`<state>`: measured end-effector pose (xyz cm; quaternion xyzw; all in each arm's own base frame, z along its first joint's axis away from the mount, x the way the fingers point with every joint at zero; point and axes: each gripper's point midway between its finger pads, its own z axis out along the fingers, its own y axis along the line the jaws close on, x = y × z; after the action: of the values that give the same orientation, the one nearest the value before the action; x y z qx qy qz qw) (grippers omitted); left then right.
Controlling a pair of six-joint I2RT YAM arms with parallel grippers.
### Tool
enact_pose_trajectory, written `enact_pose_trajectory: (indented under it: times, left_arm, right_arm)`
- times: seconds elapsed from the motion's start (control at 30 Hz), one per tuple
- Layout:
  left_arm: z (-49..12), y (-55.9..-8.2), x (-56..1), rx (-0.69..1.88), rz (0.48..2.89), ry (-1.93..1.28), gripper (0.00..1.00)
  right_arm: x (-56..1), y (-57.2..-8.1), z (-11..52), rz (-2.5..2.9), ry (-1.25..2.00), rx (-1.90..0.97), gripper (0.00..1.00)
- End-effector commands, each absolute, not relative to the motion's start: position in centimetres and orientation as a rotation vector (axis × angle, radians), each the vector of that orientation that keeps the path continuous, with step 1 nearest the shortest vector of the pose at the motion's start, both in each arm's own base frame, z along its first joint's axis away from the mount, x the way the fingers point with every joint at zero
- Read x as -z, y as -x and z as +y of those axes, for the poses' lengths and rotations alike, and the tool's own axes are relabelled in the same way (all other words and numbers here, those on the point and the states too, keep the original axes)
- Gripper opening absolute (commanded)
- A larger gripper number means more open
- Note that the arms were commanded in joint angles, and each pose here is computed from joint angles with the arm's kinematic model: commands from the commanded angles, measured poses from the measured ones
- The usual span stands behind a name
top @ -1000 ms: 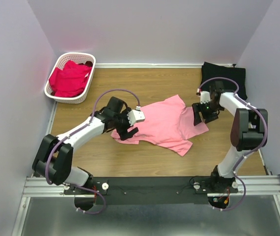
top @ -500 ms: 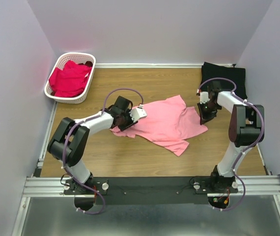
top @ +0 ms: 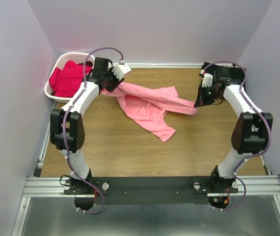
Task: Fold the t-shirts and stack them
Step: Flatten the tshirt out
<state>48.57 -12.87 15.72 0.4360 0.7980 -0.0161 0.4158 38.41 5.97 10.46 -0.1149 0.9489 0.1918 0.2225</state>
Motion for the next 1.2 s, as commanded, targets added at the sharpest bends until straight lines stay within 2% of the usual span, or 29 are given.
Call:
enact_pose_trajectory:
  times: [0.0,0.13,0.2,0.23,0.33,0.4,0.43,0.57,0.77,1.07,1.17]
  left_arm:
    - [-15.2,-46.5,-18.1,0.217,1.921,-1.199,0.51]
    - [-21.3,-41.8,-20.4,0.417,1.758,-1.281,0.65]
    - [-24.7,-38.5,-20.9,0.518,1.675,-1.316,0.67]
    - [-26.1,-36.8,-21.4,0.614,1.626,-1.328,0.72]
    - [-29.3,-32.1,-23.7,0.863,1.501,-1.275,0.79]
    - [-30.3,-30.0,-26.1,0.959,1.412,-1.188,0.97]
    - [-30.2,-29.0,-28.0,0.961,1.355,-1.156,0.98]
    - [-31.4,-28.0,-30.3,0.894,1.289,-1.043,0.98]
    - [-32.8,-28.5,-31.2,0.813,1.321,-0.956,0.98]
    - [-33.5,-29.9,-28.6,0.72,1.401,-0.971,0.98]
    - [-32.9,-30.4,-27.9,0.669,1.431,-0.968,0.95]
  right_arm:
    - [-14.2,-36.4,9.3,2.527,0.329,-0.827,0.01]
    - [-16.4,-33.7,12.0,2.44,0.358,-1.08,0.01]
    - [-17.2,-32.4,13.1,2.407,0.356,-1.193,0.01]
    - [-18.3,-31.7,14.1,2.358,0.371,-1.291,0.01]
    - [-20.3,-31.4,15.5,2.267,0.374,-1.382,0.01]
    - [-22.0,-31.9,16.8,2.222,0.339,-1.409,0.01]
    - [-22.6,-32.1,17.2,2.227,0.28,-1.426,0.01]
    - [-25.0,-33.3,19.8,2.157,0.255,-1.43,0.01]
    - [-26.5,-33.5,24.9,2.137,0.253,-1.442,0.01]
    - [-30.3,-33.2,28.8,2.06,0.349,-1.524,0.01]
    - [-31.3,-33.0,28.9,2.032,0.376,-1.532,0.01]
